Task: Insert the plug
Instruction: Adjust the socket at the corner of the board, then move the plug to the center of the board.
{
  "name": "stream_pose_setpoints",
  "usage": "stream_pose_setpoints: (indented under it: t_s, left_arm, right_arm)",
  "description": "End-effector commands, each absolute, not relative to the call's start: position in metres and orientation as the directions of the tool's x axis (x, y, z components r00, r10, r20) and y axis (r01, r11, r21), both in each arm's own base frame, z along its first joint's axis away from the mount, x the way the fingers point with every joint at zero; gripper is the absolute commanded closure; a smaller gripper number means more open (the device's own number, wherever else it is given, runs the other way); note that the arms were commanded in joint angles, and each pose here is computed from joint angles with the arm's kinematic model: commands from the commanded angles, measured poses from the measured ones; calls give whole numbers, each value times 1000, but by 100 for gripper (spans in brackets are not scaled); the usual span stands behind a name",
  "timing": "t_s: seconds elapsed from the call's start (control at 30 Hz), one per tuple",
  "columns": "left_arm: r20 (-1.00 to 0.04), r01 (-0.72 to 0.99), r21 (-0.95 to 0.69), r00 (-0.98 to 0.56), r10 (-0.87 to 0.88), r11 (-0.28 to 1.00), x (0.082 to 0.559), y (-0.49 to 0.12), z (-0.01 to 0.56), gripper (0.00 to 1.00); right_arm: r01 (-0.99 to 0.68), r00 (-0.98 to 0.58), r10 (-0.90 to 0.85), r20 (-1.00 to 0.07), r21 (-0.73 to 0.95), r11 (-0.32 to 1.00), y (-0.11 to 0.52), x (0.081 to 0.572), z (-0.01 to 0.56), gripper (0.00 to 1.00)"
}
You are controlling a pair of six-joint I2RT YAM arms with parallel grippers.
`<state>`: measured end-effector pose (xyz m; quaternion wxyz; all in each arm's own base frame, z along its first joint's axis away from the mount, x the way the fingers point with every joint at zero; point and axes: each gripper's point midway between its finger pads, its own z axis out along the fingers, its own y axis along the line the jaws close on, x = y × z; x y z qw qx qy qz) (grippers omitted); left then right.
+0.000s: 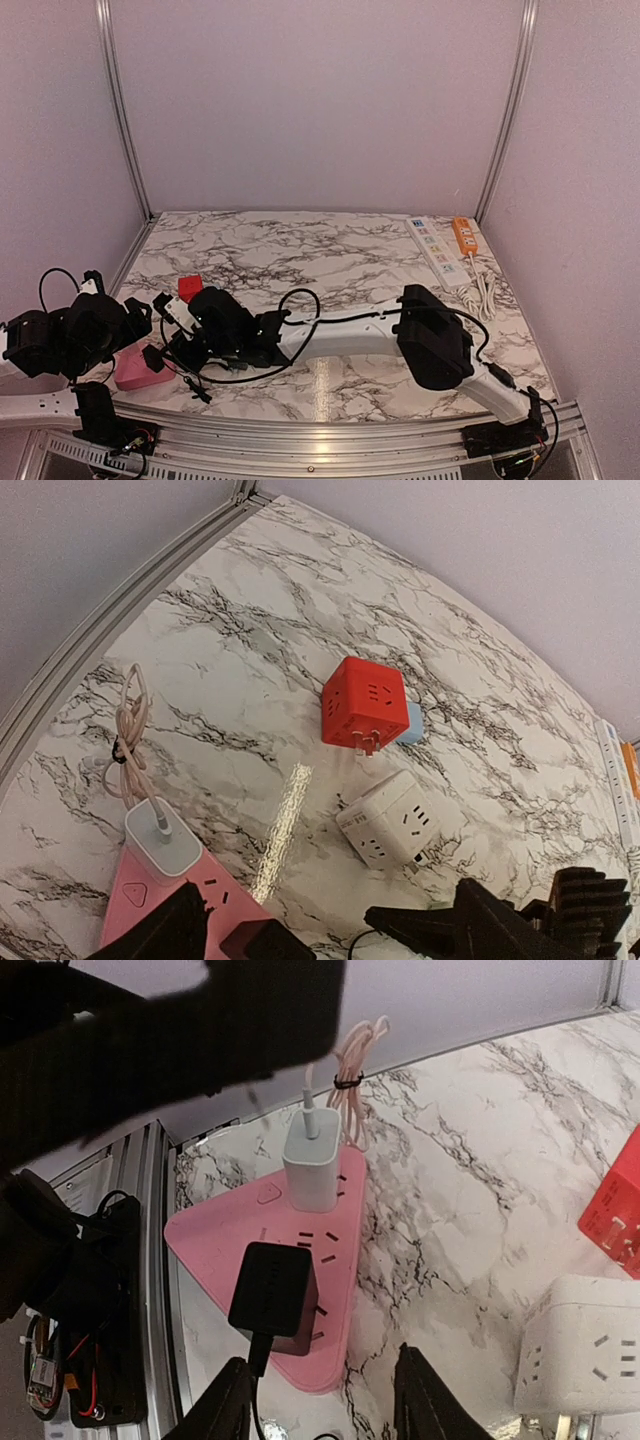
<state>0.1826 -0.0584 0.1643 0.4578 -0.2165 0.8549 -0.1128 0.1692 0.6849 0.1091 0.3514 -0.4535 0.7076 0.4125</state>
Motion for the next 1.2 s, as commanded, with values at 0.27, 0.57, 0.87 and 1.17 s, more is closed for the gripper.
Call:
stream_pose_setpoints:
  t_s: [0.27, 0.57, 0.87, 1.17]
  left_arm:
    - [-758, -230, -329, -514, -402, 916, 188, -68, 166, 11]
    - [-777, -145, -257, -556, -294, 955, 201, -98, 173, 1]
    - [-789, 12, -61, -614, -41, 998, 219, -150, 177, 1]
    - [-723, 202, -39, -681, 111, 979, 221, -214, 131, 3]
  right_arm:
    - [-992, -118, -405, -907, 85, 98, 632, 127, 169, 58]
    - [-968, -157, -449, -879, 48, 244, 554, 132, 148, 49]
    - [-843, -334, -476, -814, 32, 536, 452, 177, 127, 41]
    - [-658, -464, -306, -832, 92, 748, 356, 219, 145, 41]
